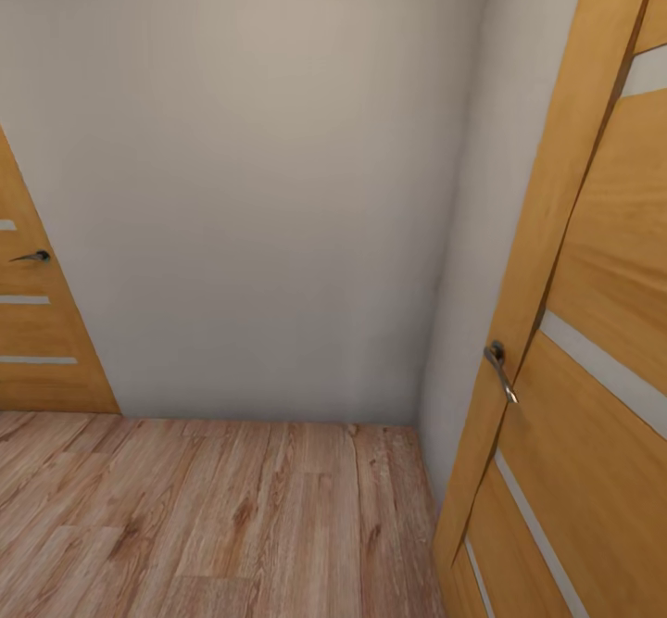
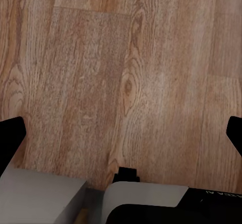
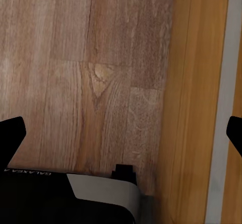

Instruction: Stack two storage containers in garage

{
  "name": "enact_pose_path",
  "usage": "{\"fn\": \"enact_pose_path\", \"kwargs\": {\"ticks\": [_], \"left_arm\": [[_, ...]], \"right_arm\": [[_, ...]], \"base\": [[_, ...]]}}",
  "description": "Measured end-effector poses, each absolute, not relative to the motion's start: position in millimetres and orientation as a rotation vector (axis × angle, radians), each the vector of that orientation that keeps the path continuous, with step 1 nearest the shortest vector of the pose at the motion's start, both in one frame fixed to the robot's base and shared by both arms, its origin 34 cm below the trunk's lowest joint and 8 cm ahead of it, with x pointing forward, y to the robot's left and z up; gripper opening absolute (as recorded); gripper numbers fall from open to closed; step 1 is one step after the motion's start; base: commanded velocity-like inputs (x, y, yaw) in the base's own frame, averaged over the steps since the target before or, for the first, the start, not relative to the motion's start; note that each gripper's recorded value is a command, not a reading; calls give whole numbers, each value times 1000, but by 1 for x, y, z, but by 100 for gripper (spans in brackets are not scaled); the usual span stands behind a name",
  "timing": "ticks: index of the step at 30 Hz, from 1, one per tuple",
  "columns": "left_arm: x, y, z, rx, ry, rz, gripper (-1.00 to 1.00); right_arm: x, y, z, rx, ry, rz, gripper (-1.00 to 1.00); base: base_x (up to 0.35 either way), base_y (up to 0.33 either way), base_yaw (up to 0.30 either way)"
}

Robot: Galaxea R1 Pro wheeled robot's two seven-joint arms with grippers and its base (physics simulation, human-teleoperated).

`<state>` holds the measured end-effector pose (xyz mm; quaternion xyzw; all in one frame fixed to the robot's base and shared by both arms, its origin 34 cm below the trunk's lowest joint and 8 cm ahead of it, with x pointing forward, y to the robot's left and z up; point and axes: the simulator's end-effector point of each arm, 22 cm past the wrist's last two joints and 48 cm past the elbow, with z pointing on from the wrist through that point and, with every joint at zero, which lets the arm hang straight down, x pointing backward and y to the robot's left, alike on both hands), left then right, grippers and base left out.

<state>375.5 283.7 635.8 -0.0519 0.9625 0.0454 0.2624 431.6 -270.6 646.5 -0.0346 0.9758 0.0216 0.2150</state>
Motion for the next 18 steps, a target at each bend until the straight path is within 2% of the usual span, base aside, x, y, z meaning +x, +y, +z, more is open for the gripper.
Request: {"fn": "enact_pose_path", "kwargs": {"ticks": [18], "left_arm": [[376,283,636,-139,2604,121,100]], "right_arm": [[432,-271,646,-96,2706,60,100]], "base": [[1,0,0]]}}
